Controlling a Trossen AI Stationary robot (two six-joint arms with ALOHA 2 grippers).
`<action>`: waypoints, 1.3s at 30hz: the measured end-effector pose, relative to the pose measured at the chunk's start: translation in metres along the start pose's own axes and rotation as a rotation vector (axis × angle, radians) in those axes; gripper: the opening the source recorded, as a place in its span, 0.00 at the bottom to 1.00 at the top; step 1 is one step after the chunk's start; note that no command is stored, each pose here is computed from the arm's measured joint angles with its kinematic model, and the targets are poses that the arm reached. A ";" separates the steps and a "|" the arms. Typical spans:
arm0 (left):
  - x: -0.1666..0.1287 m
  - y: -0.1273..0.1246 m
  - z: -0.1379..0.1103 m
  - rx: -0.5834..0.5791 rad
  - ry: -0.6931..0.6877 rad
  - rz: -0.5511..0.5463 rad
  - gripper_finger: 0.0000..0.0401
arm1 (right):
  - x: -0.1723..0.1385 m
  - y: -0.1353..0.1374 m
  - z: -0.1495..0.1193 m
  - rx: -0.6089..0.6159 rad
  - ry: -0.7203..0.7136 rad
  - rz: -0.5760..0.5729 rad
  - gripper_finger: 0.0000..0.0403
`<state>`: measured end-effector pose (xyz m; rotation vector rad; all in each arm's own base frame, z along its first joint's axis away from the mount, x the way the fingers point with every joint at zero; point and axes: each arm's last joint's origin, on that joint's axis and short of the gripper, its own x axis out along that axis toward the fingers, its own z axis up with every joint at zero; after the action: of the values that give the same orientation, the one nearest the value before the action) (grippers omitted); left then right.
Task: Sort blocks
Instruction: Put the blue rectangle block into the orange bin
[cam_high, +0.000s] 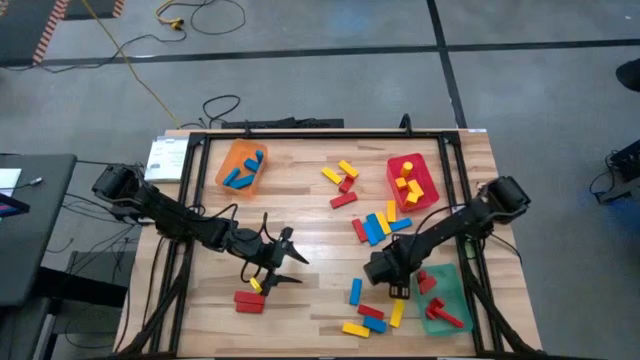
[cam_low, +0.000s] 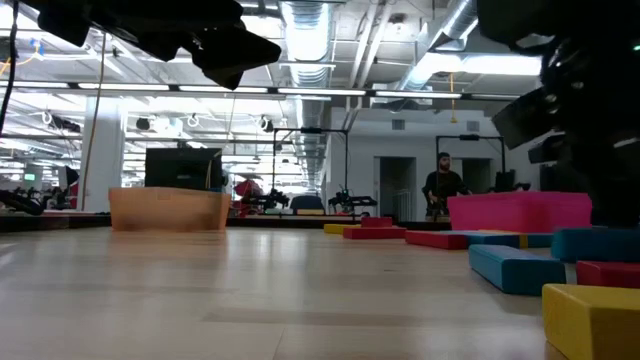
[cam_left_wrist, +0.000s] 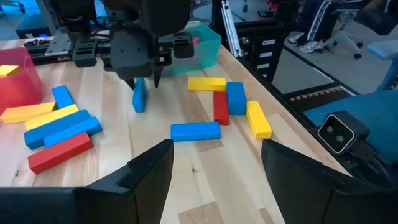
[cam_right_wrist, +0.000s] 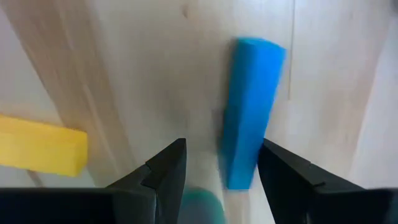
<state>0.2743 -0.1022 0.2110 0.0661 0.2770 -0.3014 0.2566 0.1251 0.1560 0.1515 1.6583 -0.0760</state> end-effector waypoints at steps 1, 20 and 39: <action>0.000 0.000 0.000 0.001 0.000 0.000 0.60 | -0.001 0.000 0.001 0.001 -0.003 0.002 0.52; 0.000 0.000 -0.002 0.025 0.023 0.000 0.60 | -0.017 0.006 0.009 0.039 -0.056 0.004 0.52; 0.005 -0.004 -0.009 0.040 0.047 -0.014 0.60 | 0.012 0.009 0.006 0.108 0.060 0.011 0.52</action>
<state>0.2753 -0.1062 0.2015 0.1113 0.3184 -0.3192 0.2627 0.1341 0.1441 0.2466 1.7140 -0.1543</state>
